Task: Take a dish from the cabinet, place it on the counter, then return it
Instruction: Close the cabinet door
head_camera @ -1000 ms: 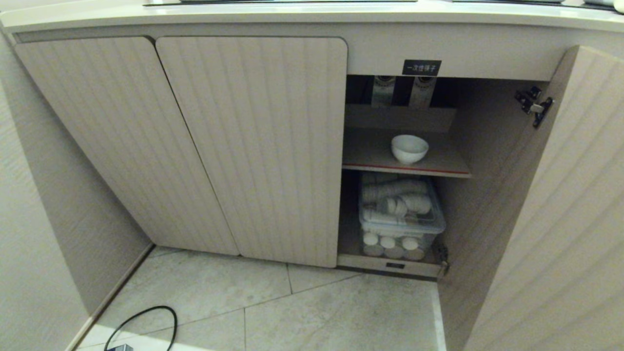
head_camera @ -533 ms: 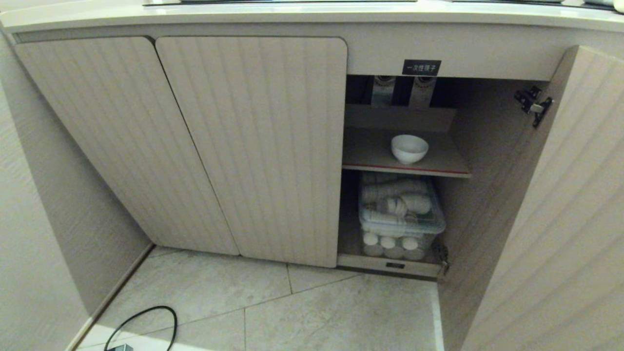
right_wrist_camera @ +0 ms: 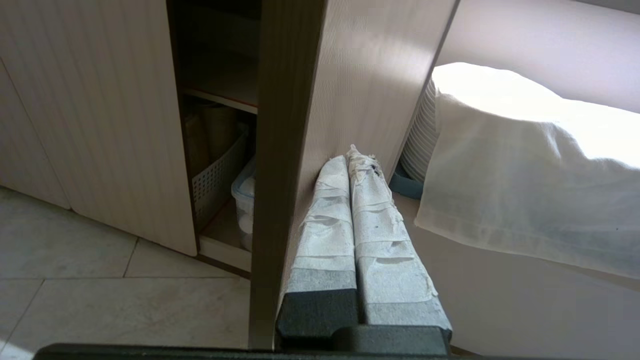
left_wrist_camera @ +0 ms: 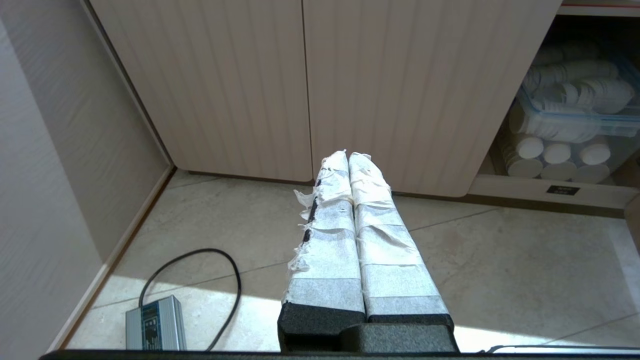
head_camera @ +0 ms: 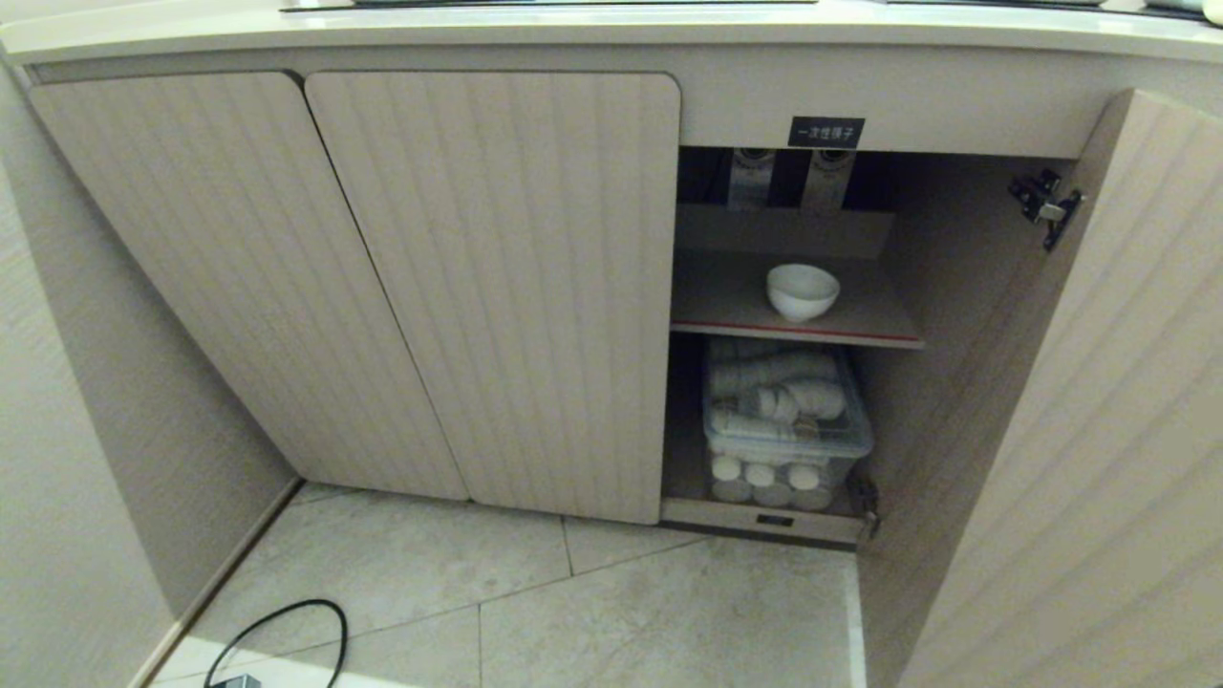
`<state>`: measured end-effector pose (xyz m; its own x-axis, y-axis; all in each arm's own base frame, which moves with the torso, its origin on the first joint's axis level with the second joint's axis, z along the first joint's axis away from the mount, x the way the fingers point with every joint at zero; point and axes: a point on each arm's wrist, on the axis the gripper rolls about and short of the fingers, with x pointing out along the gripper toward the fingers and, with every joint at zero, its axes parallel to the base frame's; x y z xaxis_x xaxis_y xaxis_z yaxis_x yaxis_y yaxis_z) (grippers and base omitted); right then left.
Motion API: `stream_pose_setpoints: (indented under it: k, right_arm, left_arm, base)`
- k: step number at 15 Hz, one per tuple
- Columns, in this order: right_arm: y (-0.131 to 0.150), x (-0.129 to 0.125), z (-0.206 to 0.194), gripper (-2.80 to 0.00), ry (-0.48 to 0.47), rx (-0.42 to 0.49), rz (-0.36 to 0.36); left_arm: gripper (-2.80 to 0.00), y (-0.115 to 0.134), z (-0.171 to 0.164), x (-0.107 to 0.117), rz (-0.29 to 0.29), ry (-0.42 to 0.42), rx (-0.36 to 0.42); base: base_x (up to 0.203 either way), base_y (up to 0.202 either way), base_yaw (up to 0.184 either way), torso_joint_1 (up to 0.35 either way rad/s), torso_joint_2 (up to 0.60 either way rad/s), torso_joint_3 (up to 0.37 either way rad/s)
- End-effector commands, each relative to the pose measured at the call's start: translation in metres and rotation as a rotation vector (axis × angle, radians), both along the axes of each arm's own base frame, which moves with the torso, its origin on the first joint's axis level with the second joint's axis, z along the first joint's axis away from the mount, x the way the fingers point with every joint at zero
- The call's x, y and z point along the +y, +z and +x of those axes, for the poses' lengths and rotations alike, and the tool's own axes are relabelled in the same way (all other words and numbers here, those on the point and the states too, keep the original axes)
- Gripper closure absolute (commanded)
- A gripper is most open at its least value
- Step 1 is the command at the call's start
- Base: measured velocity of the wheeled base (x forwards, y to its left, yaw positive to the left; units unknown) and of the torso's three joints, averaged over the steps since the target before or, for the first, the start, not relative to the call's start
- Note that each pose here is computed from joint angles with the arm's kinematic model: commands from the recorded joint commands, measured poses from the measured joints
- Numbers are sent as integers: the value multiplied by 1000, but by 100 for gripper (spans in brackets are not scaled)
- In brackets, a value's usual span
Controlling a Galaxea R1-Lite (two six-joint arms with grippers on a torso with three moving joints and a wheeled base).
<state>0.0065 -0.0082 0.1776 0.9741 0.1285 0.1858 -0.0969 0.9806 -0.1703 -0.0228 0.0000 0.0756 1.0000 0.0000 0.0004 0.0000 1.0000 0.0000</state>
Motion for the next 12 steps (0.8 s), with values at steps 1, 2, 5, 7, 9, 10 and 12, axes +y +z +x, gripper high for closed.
stream_pose_setpoints:
  k: [1,2,5,7,9,10,12]
  right_arm:
    - [7,5,7,0,-4,25,-21]
    - [11,7,10,0,-4,30,-25]
    - [24,13,19,0,-5,42,-45]
    - [30,15,22,0,-4,45,-49]
    - [32,18,25,0,-2,53,-56]
    - [34,20,27,0,-1,57,-59]
    - [38,24,32,0,22,67,-69]
  left_arm:
    - [0,0,0,0,0,0,0]
    - [0,0,0,0,0,0,0]
    - [0,0,0,0,0,0,0]
    - [0,0,0,0,0,0,0]
    - [0,0,0,0,0,0,0]
    - [0,0,0,0,0,0,0]
    - [0,0,0,0,0,0,0]
  base:
    - [0,0,0,0,0,0]
    - [0,0,0,0,0,0]
    - [0,0,0,0,0,0]
    - [0,0,0,0,0,0]
    - [0,0,0,0,0,0]
    - [0,0,0,0,0,0]
    - [0,0,0,0,0,0]
